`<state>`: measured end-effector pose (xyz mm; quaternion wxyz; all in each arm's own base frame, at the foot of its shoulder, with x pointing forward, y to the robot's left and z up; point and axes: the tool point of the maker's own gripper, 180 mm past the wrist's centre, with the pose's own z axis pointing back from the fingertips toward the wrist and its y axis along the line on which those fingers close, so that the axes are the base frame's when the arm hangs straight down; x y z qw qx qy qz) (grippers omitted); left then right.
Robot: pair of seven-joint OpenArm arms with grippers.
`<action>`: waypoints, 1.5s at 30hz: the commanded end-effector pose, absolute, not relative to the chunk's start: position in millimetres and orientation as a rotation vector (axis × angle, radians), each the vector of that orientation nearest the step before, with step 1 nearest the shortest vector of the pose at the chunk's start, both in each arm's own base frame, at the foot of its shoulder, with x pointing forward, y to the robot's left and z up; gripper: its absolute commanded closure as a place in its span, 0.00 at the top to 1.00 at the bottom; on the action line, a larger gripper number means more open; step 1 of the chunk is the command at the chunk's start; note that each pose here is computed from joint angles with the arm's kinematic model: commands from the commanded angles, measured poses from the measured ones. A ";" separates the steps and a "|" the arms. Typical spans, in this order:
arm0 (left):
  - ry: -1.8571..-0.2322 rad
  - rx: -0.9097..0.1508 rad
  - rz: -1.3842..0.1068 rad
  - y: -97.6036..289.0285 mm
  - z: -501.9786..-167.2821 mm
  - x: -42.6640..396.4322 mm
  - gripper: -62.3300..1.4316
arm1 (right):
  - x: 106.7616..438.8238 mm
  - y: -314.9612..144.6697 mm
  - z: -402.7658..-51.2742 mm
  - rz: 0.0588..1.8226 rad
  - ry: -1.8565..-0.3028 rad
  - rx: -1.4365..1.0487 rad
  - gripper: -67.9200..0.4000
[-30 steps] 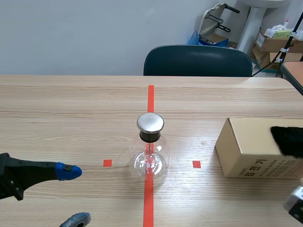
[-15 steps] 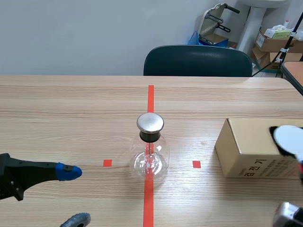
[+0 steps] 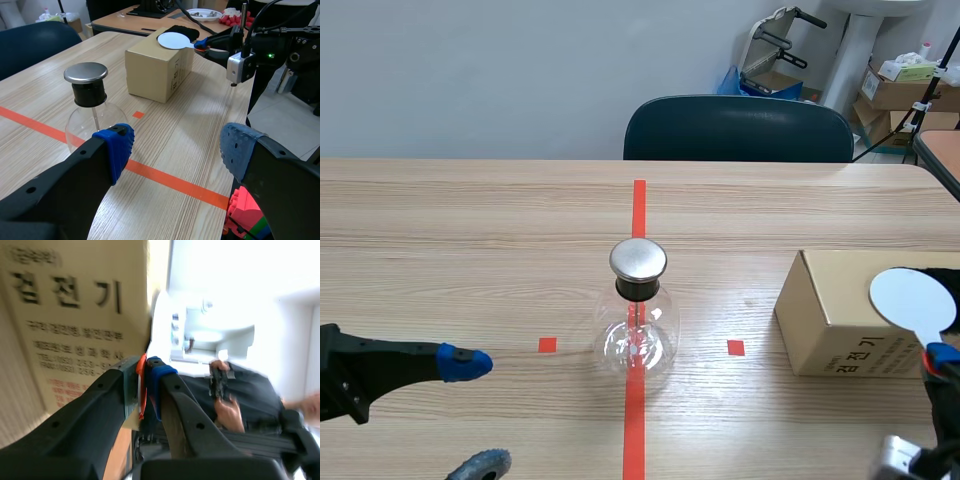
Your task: Do the electroscope experiment
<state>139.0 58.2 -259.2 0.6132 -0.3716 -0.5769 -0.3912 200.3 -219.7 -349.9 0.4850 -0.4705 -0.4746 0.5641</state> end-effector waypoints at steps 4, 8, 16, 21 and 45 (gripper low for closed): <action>-1.362 -0.885 -0.885 52.8 -249.4 139.5 0.64 | 196.7 -265.9 -342.8 1.252 -0.976 -1.285 0.03; -1.361 -0.885 -0.885 53.0 -249.6 139.5 0.64 | 195.8 -217.1 -345.8 1.469 -1.184 -1.131 0.03; -1.362 -0.884 -0.885 53.1 -249.6 139.5 0.64 | 196.8 -251.6 -344.3 1.306 -1.035 -1.236 0.03; -1.362 -0.884 -0.886 53.1 -249.5 139.6 0.64 | 197.0 -209.1 -345.0 1.478 -1.216 -1.111 0.03; -1.366 -0.878 -0.886 53.4 -249.5 140.4 0.64 | 198.3 -219.3 -343.3 1.440 -1.160 -1.180 0.03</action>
